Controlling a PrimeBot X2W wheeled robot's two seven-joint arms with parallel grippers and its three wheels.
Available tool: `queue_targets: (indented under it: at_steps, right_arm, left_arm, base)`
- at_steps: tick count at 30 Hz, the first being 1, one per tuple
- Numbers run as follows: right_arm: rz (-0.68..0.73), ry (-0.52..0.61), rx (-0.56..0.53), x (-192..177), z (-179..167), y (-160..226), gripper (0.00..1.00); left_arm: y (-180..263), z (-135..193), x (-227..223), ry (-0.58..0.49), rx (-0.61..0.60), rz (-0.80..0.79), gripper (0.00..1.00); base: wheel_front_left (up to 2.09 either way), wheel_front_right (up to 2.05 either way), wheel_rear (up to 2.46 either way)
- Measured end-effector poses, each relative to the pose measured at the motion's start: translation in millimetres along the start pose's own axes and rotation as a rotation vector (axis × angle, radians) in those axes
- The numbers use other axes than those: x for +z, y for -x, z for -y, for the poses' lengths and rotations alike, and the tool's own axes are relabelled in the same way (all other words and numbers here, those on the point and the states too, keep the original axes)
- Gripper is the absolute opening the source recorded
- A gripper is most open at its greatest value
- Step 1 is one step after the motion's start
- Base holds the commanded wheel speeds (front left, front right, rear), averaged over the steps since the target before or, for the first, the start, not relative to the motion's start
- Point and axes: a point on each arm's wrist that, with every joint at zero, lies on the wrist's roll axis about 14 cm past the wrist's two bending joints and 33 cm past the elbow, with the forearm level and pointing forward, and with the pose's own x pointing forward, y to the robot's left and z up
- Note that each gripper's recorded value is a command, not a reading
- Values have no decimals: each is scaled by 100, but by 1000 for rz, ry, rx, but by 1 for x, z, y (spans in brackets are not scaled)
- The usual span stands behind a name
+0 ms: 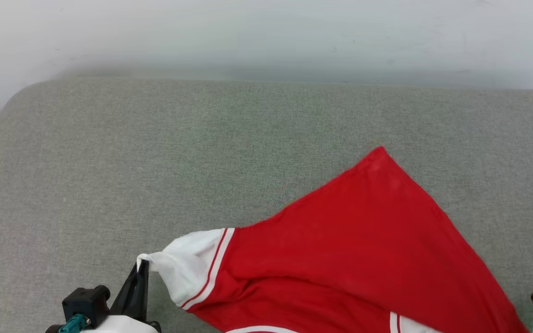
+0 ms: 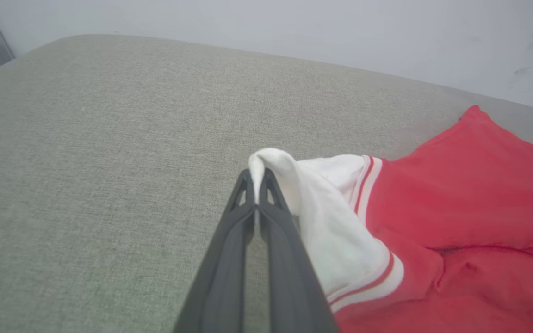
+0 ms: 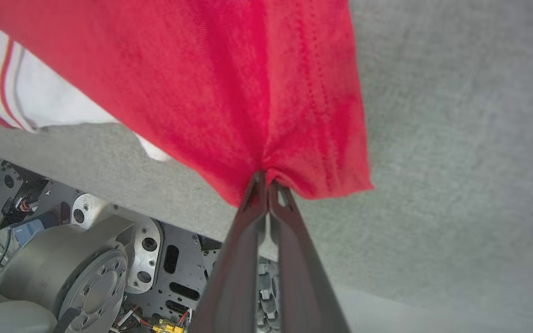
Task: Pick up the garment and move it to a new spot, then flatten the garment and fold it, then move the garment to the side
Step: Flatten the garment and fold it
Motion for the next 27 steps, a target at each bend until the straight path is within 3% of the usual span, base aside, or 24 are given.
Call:
queue_targets:
  at_steps: [7, 8, 9, 10, 18, 27]
  right_arm:
    - [-61, -49, 22, -37, -11, -9, 0]
    - [-43, -59, 21, -34, -11, -9, 4]
    - [-28, -66, 20, -32, -11, -9, 47]
    - [-10, -71, 17, -29, -10, -9, 100]
    - [333, -79, -30, 60, 8, 22, 100]
    - [664, 73, -15, 181, -11, 74, 100]
  left_arm:
    - [2, 0, -2, 2, 0, -6, 0]
    - [2, -1, -2, 4, 1, -5, 0]
    - [2, -1, -3, 5, 1, -5, 0]
    - [2, -1, -3, 7, 1, -5, 0]
    - [2, -1, 0, 4, 2, 5, 0]
    - [-2, -2, 6, -3, 7, 20, 0]
  base:
    - [0, 0, 0]
    - [0, 0, 0]
    - [0, 0, 0]
    - [0, 0, 0]
    - [0, 0, 0]
    - [0, 0, 0]
